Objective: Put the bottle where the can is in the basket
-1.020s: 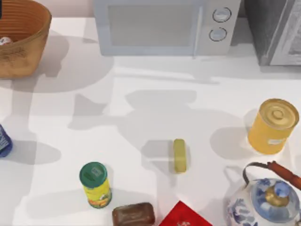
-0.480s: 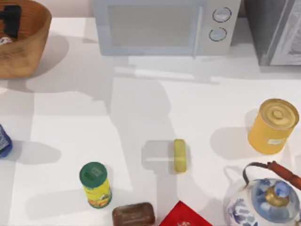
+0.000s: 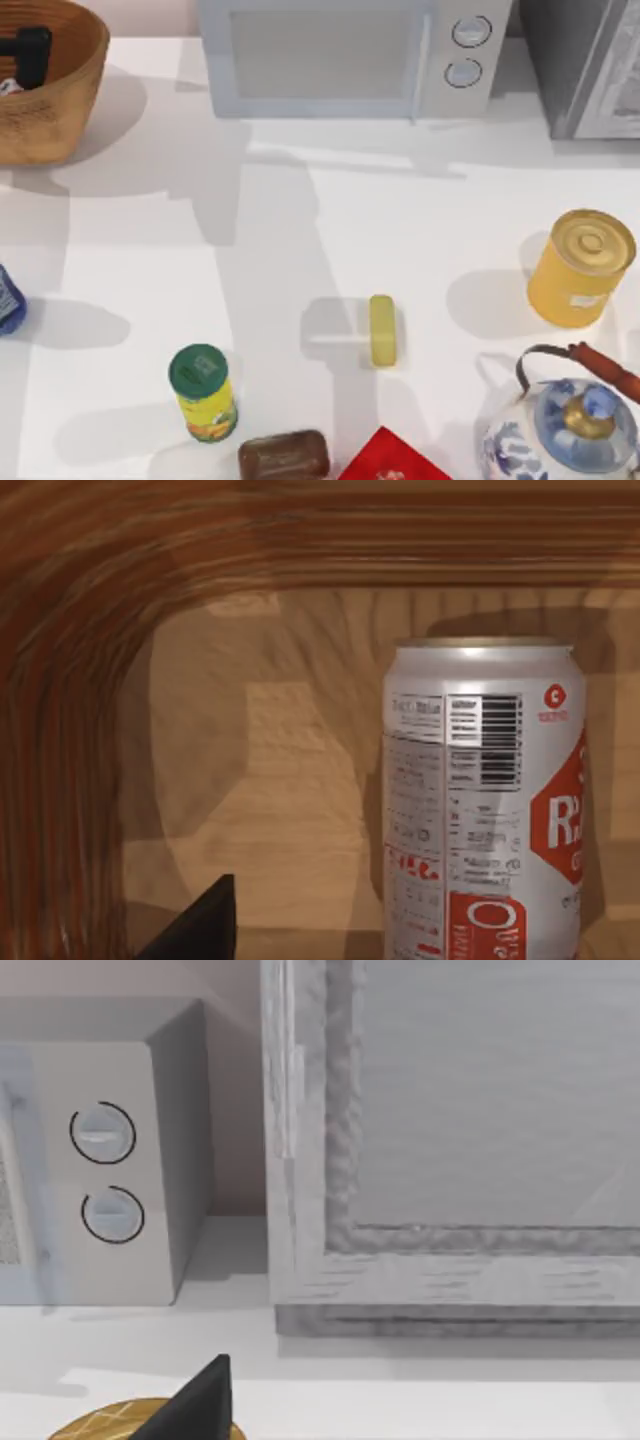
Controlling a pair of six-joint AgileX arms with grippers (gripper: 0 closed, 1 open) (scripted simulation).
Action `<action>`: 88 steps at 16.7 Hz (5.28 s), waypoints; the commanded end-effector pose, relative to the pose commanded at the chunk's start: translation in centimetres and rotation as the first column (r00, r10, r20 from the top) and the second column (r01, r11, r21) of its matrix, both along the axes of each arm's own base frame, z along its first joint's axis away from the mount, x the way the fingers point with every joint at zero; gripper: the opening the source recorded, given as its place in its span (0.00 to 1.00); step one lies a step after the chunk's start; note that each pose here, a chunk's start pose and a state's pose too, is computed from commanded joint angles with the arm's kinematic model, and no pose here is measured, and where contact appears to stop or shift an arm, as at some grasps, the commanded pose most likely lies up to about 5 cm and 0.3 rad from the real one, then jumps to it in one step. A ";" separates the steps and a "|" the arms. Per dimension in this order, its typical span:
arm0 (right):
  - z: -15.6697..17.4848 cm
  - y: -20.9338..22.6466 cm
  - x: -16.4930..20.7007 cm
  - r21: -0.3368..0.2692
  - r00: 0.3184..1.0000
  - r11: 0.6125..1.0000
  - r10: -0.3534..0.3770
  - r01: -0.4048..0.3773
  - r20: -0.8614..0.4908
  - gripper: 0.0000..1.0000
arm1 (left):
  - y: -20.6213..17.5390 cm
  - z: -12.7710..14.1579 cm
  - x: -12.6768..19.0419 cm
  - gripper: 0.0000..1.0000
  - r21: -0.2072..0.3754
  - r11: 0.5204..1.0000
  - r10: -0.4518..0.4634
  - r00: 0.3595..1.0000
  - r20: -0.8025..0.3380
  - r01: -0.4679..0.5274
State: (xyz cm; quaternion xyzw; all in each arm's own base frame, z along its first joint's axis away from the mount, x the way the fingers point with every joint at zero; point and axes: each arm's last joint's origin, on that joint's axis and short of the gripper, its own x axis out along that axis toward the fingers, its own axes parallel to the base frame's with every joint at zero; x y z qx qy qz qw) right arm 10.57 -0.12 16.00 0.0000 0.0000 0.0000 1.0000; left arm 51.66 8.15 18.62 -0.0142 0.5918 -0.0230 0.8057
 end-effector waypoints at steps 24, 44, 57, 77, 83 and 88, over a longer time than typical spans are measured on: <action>0.0 0.0 0.0 0.000 1.000 1.000 0.000 0.000 0.000 1.00 | -0.3 -5.7 1.8 0.17 0.000 1.000 0.000 1.000 0.000 0.000; 0.0 0.0 0.0 0.000 1.000 1.000 0.000 0.000 0.000 1.00 | -0.9 4.6 -2.6 0.00 0.053 0.995 0.067 0.971 0.231 -0.082; 0.0 0.0 0.0 0.000 1.000 1.000 0.000 0.000 0.000 1.00 | -7.4 11.1 -34.8 0.00 0.024 0.994 0.041 0.552 0.833 -0.110; 0.0 0.0 0.0 0.000 1.000 1.000 0.000 0.000 0.000 1.00 | -8.5 -2.1 -40.9 0.00 -0.001 1.000 0.007 0.303 0.953 -0.018; 0.0 0.0 0.0 0.000 1.000 1.000 0.000 0.000 0.000 1.00 | -9.6 1.8 -38.5 0.00 0.002 0.986 -0.052 0.294 0.955 0.168; 0.0 0.0 0.0 0.000 1.000 1.000 0.000 0.000 0.000 1.00 | -11.2 3.4 -33.3 0.00 -0.015 0.944 -0.102 0.337 0.936 0.328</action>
